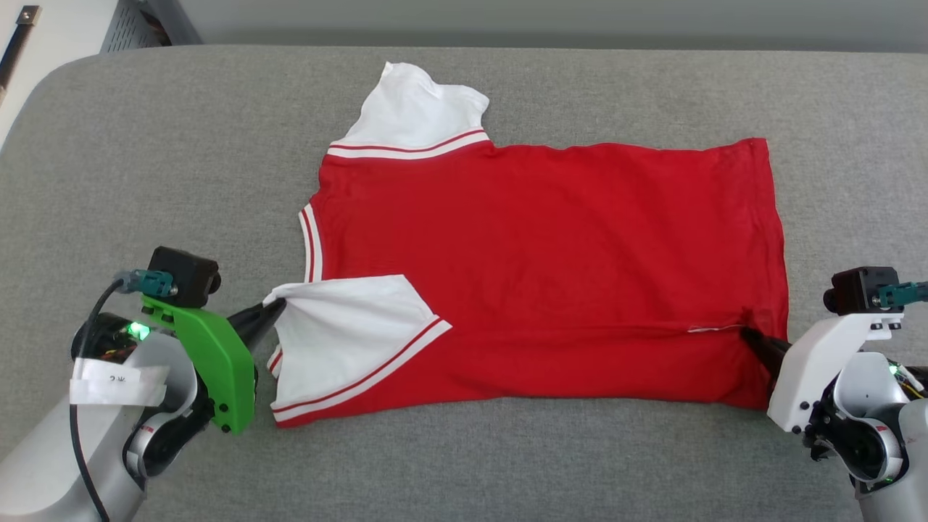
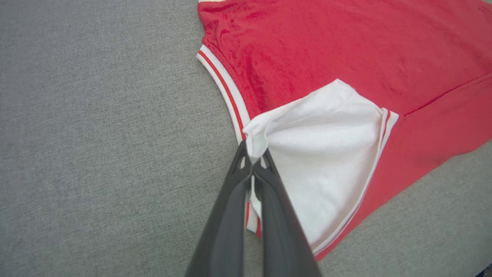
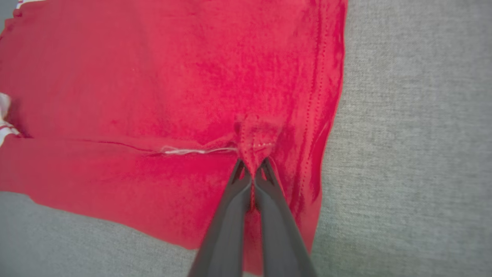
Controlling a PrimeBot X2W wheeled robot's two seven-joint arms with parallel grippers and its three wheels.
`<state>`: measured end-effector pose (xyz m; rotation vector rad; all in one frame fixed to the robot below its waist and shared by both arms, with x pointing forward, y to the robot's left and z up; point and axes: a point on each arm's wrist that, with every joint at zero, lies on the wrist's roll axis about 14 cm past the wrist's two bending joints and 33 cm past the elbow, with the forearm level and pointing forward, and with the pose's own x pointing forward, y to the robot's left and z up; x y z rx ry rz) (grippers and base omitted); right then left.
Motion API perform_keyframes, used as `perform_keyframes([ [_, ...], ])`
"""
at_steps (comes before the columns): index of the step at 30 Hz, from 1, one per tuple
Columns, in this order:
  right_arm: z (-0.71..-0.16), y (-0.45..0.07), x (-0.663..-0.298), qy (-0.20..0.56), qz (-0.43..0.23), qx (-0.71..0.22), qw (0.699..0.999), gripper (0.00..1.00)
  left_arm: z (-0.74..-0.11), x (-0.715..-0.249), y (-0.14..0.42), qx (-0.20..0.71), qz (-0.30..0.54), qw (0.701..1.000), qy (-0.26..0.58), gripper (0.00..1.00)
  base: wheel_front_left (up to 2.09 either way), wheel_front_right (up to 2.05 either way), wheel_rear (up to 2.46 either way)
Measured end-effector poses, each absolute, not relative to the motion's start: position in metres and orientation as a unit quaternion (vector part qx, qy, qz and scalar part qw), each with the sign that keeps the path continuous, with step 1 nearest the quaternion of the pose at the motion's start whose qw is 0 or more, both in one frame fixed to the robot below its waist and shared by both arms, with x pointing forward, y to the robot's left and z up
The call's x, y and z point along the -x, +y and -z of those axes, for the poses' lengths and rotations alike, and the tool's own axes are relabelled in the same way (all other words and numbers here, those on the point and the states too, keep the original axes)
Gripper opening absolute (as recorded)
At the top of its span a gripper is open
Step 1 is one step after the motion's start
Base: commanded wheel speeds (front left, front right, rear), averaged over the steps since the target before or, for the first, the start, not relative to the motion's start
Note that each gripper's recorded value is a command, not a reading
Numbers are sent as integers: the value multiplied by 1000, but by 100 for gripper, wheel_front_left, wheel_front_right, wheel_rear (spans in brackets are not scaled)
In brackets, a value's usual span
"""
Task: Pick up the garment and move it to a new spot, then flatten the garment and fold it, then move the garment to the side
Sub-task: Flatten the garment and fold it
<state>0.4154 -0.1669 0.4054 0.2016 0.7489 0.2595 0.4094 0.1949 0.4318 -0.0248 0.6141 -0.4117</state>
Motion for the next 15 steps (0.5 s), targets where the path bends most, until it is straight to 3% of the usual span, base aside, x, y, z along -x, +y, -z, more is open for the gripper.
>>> perform_keyframes([
  [8,-392,-170,-423,376,-120,-86,915,0,-416,-427,185,3,213,928,305,0,0,0,0],
  [9,-391,-170,-423,376,-119,-84,915,0,-413,-427,183,1,215,927,306,11,0,0,0],
  [10,-391,-170,-424,375,-118,-83,916,0,-410,-427,183,-1,215,926,309,74,0,0,0],
  [11,-392,-171,-426,370,-117,-82,918,99,-407,-427,184,-3,214,926,312,100,0,0,0],
  [15,-398,-170,-428,352,-115,-82,925,100,-405,-430,191,4,193,935,297,100,0,0,0],
])
